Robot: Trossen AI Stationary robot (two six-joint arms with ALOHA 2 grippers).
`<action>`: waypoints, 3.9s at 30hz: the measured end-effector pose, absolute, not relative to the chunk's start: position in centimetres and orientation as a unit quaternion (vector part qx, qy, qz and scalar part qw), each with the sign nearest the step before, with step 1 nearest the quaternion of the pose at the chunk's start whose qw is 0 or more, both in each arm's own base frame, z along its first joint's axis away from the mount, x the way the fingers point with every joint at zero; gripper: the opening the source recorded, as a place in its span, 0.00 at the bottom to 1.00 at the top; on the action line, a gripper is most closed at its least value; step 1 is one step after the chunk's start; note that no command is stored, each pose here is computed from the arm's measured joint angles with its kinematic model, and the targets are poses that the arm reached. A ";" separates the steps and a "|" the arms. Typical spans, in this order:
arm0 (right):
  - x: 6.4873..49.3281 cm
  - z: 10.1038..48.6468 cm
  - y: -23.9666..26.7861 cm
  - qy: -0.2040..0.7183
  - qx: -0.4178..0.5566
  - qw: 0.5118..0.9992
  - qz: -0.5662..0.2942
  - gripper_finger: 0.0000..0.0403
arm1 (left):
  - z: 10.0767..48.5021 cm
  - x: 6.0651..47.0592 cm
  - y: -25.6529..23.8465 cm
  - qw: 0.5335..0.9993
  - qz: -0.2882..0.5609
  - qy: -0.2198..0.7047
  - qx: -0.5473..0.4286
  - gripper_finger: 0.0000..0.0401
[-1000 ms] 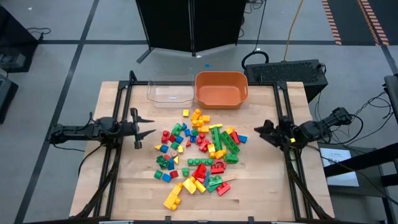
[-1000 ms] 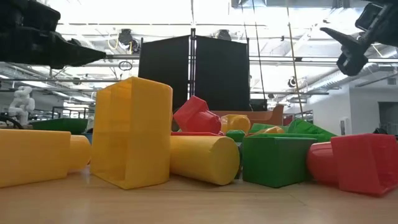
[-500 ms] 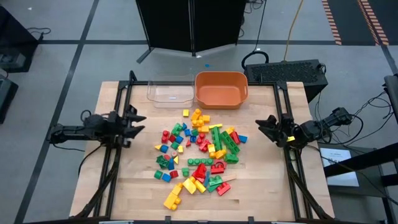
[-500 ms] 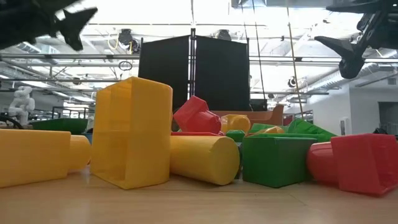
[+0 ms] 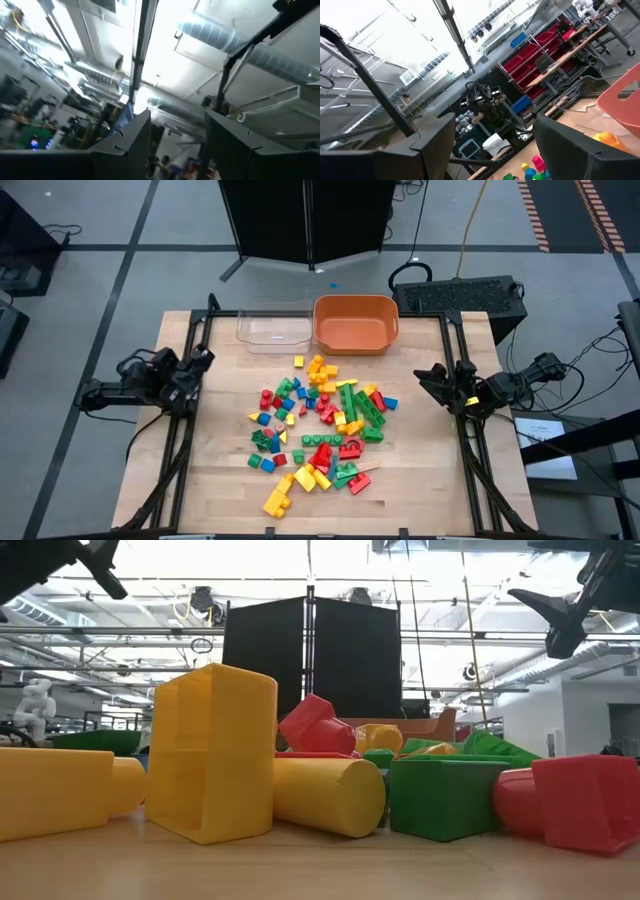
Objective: Sort blocks by size
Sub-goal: Put the small green game piece into the transparent bin
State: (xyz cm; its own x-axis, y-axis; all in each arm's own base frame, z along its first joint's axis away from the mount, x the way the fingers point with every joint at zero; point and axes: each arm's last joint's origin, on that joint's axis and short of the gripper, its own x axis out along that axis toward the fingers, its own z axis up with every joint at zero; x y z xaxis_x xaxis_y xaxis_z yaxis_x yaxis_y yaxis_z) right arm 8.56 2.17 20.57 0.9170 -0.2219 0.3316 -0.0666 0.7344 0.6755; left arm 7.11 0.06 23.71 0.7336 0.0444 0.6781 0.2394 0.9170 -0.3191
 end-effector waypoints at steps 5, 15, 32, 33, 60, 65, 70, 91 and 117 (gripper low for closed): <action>8.6 20.6 2.2 -0.199 0.363 0.909 -0.043 0.65 | 24.2 7.5 0.4 0.915 0.009 -0.320 -0.245 0.47; 8.6 20.6 2.2 -0.198 0.362 0.910 -0.037 0.65 | 30.6 11.2 -0.5 0.983 0.011 0.011 -0.181 0.47; 8.8 20.0 2.3 -0.173 0.348 0.920 -0.044 0.65 | 28.1 19.5 -4.2 0.890 -0.122 0.431 -0.087 0.47; 8.8 19.9 2.3 -0.167 0.345 0.923 -0.045 0.65 | 27.9 19.6 -4.4 0.885 -0.130 0.439 -0.089 0.47; 9.1 18.8 2.5 -0.113 0.315 0.940 -0.061 0.65 | 21.7 24.8 -6.5 0.844 -0.003 0.526 -0.105 0.47; 9.1 18.7 2.5 -0.112 0.315 0.940 -0.061 0.65 | 21.7 24.8 -6.4 0.846 -0.007 0.524 -0.097 0.47; 9.1 18.6 2.5 -0.105 0.310 0.943 -0.064 0.65 | 21.7 24.8 -6.4 0.846 -0.008 0.524 -0.094 0.47; 9.2 18.4 2.5 -0.098 0.319 0.940 -0.067 0.65 | 21.2 23.5 -6.9 0.810 -0.072 0.581 -0.044 0.77; 9.2 18.4 2.5 -0.099 0.343 0.932 -0.064 0.65 | 18.9 22.5 -8.3 0.821 -0.104 0.560 0.036 0.78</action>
